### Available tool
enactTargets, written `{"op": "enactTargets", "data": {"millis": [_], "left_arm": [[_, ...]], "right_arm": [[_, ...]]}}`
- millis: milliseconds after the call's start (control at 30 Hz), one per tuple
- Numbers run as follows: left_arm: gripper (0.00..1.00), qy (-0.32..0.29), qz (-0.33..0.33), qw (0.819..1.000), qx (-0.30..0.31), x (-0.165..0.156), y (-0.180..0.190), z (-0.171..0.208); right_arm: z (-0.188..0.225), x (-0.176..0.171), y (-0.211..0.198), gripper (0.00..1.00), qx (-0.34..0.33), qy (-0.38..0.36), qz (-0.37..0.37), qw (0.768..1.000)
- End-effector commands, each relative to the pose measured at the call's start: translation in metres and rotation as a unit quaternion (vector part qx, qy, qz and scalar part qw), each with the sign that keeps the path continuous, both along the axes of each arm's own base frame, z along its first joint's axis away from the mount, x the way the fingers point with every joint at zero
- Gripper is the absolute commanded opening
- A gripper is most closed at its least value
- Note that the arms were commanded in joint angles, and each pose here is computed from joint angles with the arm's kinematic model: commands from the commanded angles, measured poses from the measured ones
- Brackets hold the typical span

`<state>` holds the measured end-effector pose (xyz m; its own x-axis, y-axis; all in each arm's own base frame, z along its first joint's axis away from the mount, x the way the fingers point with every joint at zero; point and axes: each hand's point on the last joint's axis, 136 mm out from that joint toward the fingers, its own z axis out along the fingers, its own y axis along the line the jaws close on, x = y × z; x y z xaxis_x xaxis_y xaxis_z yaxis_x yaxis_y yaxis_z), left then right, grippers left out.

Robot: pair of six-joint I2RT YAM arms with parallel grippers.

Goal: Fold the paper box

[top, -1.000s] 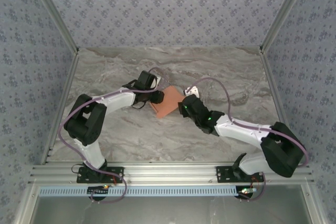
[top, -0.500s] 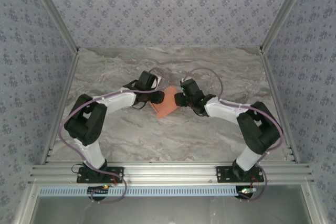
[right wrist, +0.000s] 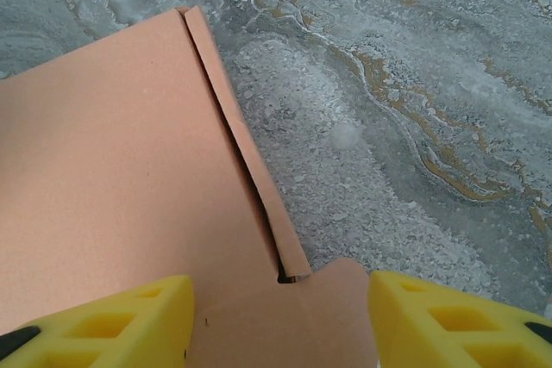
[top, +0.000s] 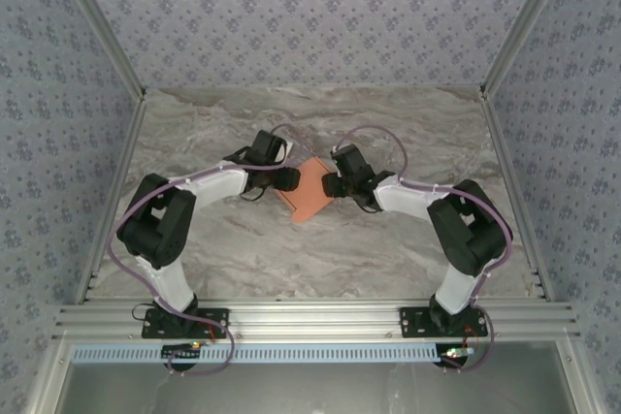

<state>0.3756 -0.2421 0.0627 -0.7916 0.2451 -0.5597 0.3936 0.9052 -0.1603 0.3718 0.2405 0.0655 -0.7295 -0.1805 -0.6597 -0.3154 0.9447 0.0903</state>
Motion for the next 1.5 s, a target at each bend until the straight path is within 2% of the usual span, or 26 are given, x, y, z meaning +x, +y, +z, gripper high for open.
{"op": "enactTargets", "data": {"millis": [0, 167, 367, 500, 633, 767, 1033, 1233, 1467], "left_arm": [[0.55, 0.032, -0.013, 0.999, 0.007, -0.009, -0.001, -0.014], [0.55, 0.055, 0.014, 0.998, -0.014, -0.023, 0.002, -0.017], [0.56, 0.085, 0.018, 0.992, -0.09, -0.051, -0.01, -0.007], [0.57, 0.103, 0.005, 0.987, -0.124, -0.07, -0.018, -0.004], [0.57, 0.083, 0.03, 0.991, -0.098, -0.06, -0.004, -0.004], [0.58, 0.071, 0.039, 0.991, -0.11, -0.05, -0.003, 0.003], [0.57, 0.09, 0.049, 0.987, -0.122, -0.041, -0.002, -0.01], [0.59, 0.087, 0.044, 0.983, -0.159, -0.04, -0.008, 0.001], [0.67, 0.064, 0.038, 0.985, -0.157, -0.03, -0.002, 0.011]], "right_arm": [[0.019, -0.002, 0.001, 0.57, -0.005, 0.0, 0.02, 1.0], [0.045, -0.031, -0.002, 0.59, 0.045, 0.015, 0.034, 0.998], [0.03, -0.08, -0.014, 0.61, 0.14, 0.077, 0.021, 0.987], [0.02, -0.094, -0.019, 0.61, 0.178, 0.097, 0.012, 0.979], [0.012, -0.09, -0.019, 0.61, 0.207, 0.112, 0.006, 0.972], [0.008, -0.078, -0.016, 0.61, 0.244, 0.126, 0.005, 0.961], [-0.002, -0.066, 0.004, 0.54, 0.308, 0.159, 0.013, 0.938], [-0.005, -0.066, 0.008, 0.53, 0.323, 0.166, 0.015, 0.931], [-0.003, -0.068, 0.007, 0.54, 0.323, 0.163, 0.014, 0.932]]}}
